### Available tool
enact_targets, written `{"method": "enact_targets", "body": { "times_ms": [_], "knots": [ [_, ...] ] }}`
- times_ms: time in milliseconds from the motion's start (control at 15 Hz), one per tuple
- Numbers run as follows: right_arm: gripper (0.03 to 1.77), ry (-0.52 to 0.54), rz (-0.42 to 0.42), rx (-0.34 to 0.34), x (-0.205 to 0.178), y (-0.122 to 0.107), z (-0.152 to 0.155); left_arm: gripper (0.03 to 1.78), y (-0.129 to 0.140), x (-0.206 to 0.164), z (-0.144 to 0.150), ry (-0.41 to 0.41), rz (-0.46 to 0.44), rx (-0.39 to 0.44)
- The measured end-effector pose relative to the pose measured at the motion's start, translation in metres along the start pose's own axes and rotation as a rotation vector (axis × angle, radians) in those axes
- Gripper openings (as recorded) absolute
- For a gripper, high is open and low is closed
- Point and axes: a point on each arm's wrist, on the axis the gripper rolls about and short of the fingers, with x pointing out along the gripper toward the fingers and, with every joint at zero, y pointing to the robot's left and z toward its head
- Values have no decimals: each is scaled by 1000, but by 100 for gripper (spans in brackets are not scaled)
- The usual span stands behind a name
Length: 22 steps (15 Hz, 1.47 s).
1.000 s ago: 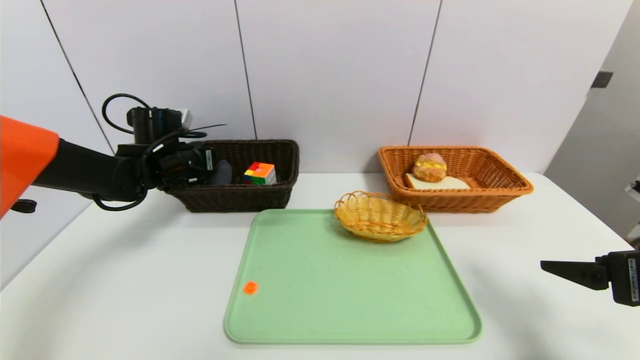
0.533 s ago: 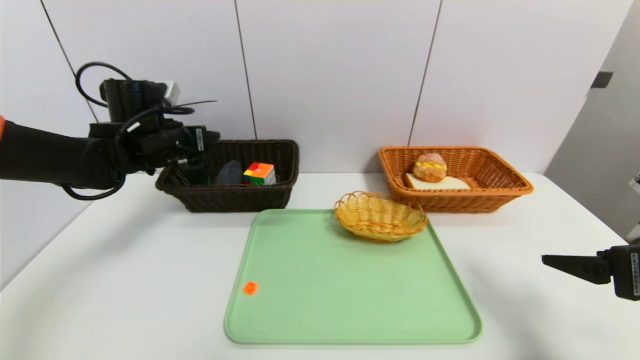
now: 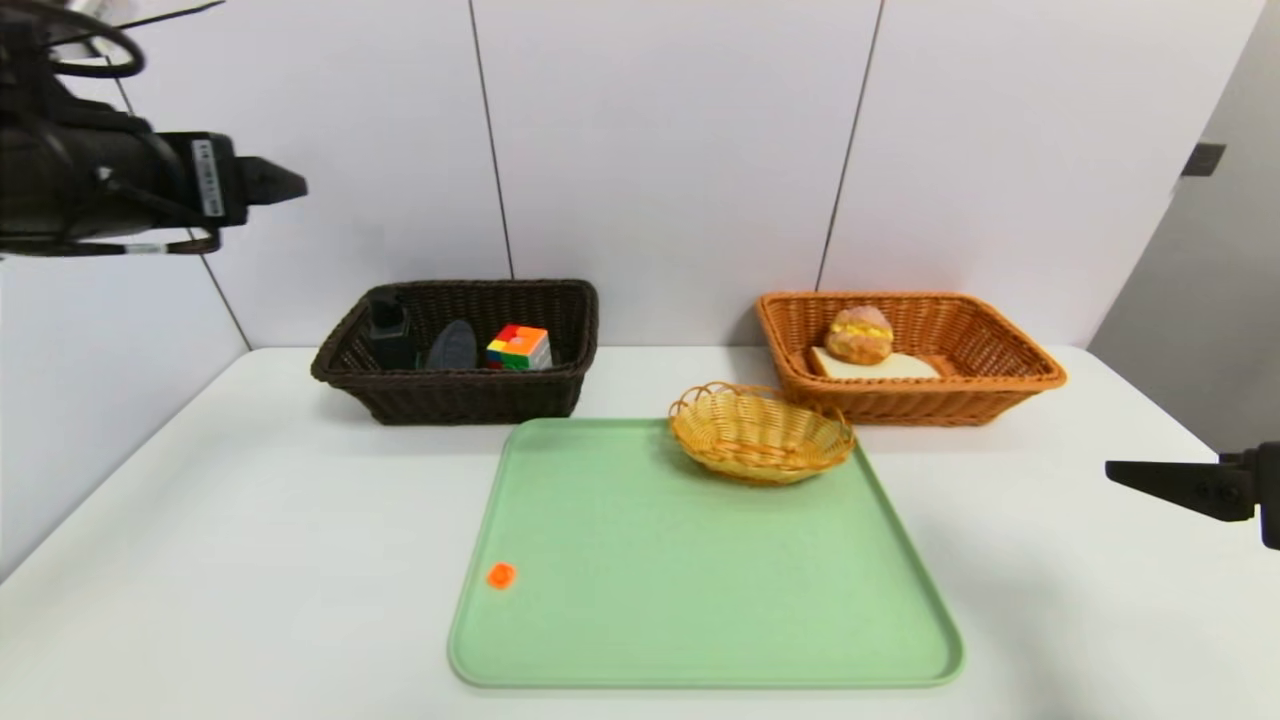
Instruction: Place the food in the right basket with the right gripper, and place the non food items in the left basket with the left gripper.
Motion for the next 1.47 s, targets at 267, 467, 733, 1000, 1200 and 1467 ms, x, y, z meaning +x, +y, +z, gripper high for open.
{"method": "enact_targets", "body": {
  "times_ms": [267, 467, 733, 1000, 1200, 1467],
  "knots": [
    [171, 37, 1, 3, -15, 3, -12, 165, 23, -119, -29, 162, 17, 9],
    [171, 31, 8, -41, -39, 9, -25, 167, 40, -197, -67, 145, 9, 1],
    [171, 110, 15, -98, -71, 17, -54, 167, 54, -261, -132, 223, -51, 5],
    [171, -17, -61, -84, -102, 22, -85, 169, 60, -299, -177, 225, -123, -52],
    [171, -150, -108, -85, -124, 28, -121, 169, 61, -311, -184, 190, -123, -129],
    [171, -320, -128, -25, -134, 30, -140, 169, 46, -319, -193, 165, -150, -148]
  ]
}}
